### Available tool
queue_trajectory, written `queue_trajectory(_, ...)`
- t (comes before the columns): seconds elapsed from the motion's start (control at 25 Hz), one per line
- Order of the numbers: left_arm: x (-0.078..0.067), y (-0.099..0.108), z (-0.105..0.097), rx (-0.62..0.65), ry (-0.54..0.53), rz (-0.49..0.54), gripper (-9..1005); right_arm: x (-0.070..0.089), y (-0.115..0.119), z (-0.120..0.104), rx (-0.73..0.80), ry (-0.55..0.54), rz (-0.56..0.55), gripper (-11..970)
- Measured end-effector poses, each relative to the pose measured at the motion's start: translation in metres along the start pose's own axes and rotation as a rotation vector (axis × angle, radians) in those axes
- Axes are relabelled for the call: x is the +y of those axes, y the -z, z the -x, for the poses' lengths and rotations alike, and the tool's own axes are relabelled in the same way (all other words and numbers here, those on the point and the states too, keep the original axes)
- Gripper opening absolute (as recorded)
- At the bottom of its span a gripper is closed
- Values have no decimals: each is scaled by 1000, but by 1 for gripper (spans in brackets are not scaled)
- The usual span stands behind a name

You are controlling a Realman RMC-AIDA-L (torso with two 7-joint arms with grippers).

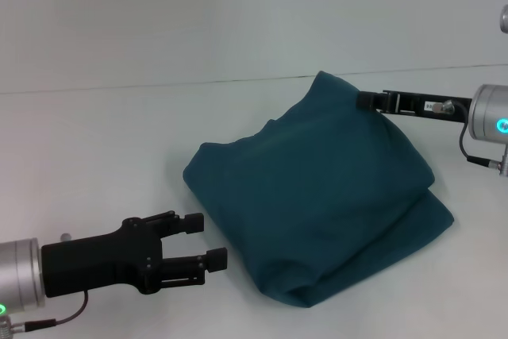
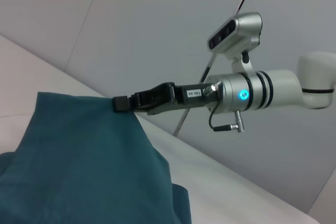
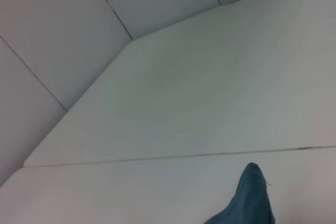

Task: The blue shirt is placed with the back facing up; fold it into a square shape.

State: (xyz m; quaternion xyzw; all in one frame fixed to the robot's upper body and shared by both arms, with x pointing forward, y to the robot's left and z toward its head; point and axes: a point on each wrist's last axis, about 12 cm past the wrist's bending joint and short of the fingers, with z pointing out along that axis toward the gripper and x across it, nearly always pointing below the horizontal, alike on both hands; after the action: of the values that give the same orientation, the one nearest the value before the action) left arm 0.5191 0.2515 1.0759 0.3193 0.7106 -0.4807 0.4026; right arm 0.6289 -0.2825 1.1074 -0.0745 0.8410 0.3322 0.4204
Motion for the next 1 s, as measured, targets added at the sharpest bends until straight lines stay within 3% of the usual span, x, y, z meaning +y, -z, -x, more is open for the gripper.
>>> queue_trajectory(0.84,0,-2,-2,4,17,2,874,-23,3,-24,-17,4,-155,100)
queue_trajectory(0.92,0,-2,-2,5,19,2,873,-24,8,-26,-11,-4,-142,339)
queue_trajectory(1.0,0,-2,-2,5,26,1,873,-27,20,-27,13,-19,-101,384)
